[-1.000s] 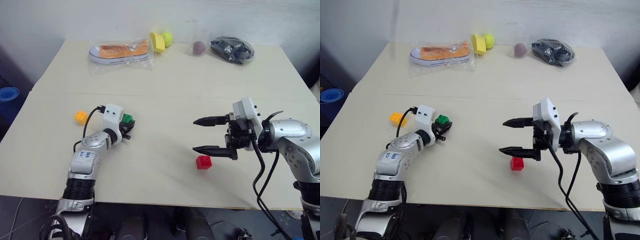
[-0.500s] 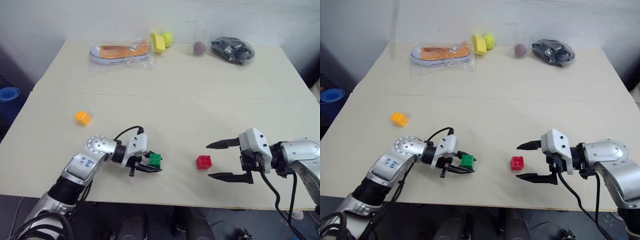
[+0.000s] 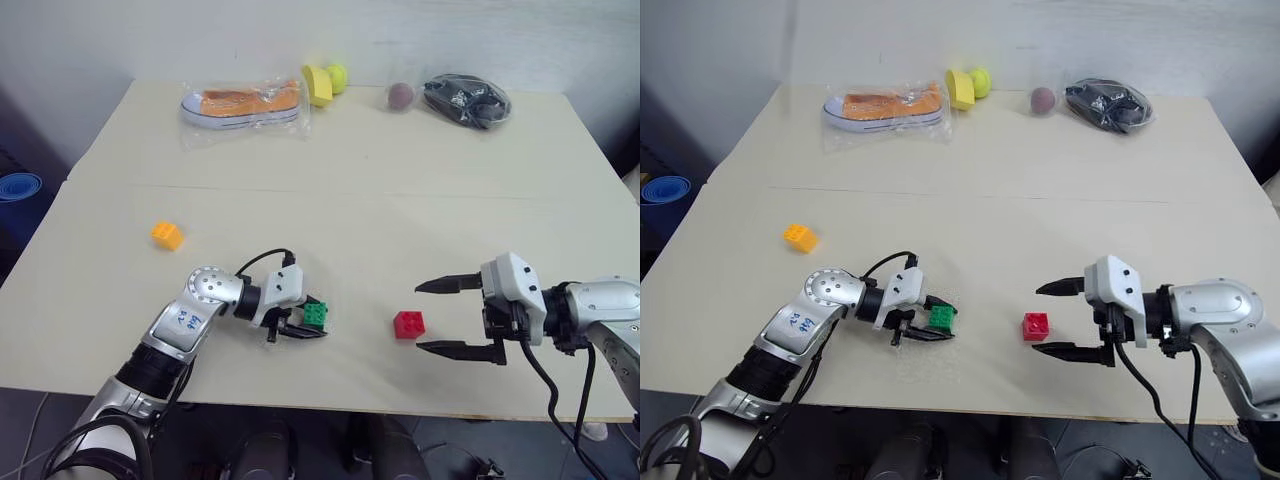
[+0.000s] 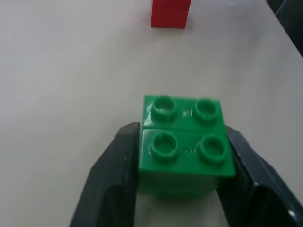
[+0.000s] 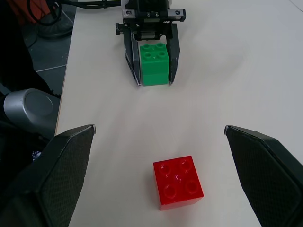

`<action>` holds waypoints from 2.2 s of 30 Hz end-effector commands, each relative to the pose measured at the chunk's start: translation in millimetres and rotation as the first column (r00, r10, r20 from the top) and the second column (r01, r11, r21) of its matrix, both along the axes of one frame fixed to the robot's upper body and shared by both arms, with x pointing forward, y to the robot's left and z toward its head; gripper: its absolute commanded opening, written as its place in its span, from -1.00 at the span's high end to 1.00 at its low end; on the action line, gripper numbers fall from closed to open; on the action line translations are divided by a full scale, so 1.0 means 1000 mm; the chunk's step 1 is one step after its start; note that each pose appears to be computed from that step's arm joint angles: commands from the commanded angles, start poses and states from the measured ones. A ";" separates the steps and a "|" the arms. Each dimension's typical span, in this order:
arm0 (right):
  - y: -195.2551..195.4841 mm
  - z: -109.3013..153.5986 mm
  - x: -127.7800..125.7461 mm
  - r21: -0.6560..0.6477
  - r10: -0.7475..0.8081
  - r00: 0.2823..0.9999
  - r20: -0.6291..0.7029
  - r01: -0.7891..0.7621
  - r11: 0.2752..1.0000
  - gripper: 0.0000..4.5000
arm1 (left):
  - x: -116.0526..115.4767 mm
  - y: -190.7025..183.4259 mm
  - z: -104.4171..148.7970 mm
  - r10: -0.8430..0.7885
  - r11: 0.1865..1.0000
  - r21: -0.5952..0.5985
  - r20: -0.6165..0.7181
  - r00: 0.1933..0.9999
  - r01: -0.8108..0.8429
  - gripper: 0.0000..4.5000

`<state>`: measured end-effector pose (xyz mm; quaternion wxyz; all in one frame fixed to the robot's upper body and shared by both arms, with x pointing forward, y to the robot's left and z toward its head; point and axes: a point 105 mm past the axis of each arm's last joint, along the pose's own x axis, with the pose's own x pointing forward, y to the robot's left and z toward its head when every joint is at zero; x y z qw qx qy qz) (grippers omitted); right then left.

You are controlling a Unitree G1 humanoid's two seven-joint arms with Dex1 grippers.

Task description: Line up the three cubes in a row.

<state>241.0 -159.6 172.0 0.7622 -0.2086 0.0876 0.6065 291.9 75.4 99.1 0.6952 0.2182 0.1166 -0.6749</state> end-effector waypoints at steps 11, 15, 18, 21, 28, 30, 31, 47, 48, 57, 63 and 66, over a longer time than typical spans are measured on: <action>0.023 0.022 0.013 0.111 0.101 0.994 0.039 -0.104 0.988 -1.00 | -0.033 0.110 0.046 0.551 0.826 -0.162 0.021 0.834 -0.541 -0.99; 0.033 0.034 0.022 0.183 0.120 0.992 0.031 -0.124 0.975 -1.00 | -0.043 0.156 0.045 0.841 0.524 -0.243 -0.003 0.541 -0.816 -0.99; 0.038 0.040 0.025 0.203 0.142 0.990 0.022 -0.144 0.969 -1.00 | -0.041 0.189 0.044 0.951 0.290 -0.285 -0.026 0.310 -0.914 -0.99; 0.043 0.042 0.027 0.211 0.165 0.986 0.020 -0.165 0.964 -1.00 | -0.027 0.207 0.048 0.982 0.156 -0.333 -0.048 0.182 -0.930 -0.99; 0.049 0.046 0.031 0.206 0.185 0.982 0.037 -0.188 0.960 -1.00 | 0.024 0.241 0.060 0.996 0.083 -0.337 -0.008 0.091 -0.938 -0.99; 0.049 0.046 0.030 0.209 0.175 0.984 0.045 -0.180 0.961 -1.00 | 0.029 0.246 0.062 0.993 0.113 -0.326 0.009 0.117 -0.938 -0.99; 0.049 0.047 0.030 0.213 0.170 0.984 0.047 -0.176 0.961 -1.00 | 0.031 0.247 0.062 0.991 0.131 -0.319 0.015 0.134 -0.939 -0.99; 0.052 0.048 0.025 0.252 0.140 0.989 0.041 -0.145 0.957 -1.00 | 0.071 0.241 0.048 0.930 0.367 -0.198 0.053 0.364 -0.909 -0.99; 0.052 0.047 0.024 0.253 0.139 0.989 0.041 -0.145 0.957 -1.00 | 0.073 0.240 0.047 0.928 0.372 -0.197 0.051 0.370 -0.907 -0.99; 0.052 0.046 0.022 0.250 0.132 0.991 0.034 -0.136 0.959 -1.00 | 0.083 0.234 0.047 0.919 0.391 -0.216 0.042 0.391 -0.895 0.00; 0.050 0.044 0.021 0.234 0.132 0.991 0.028 -0.135 0.963 -1.00 | 0.085 0.229 0.051 0.901 0.429 -0.228 0.044 0.431 -0.874 0.33; 0.045 0.042 0.020 0.205 0.134 0.991 0.024 -0.136 0.969 -1.00 | 0.073 0.211 0.058 0.824 0.553 -0.231 0.012 0.566 -0.800 0.33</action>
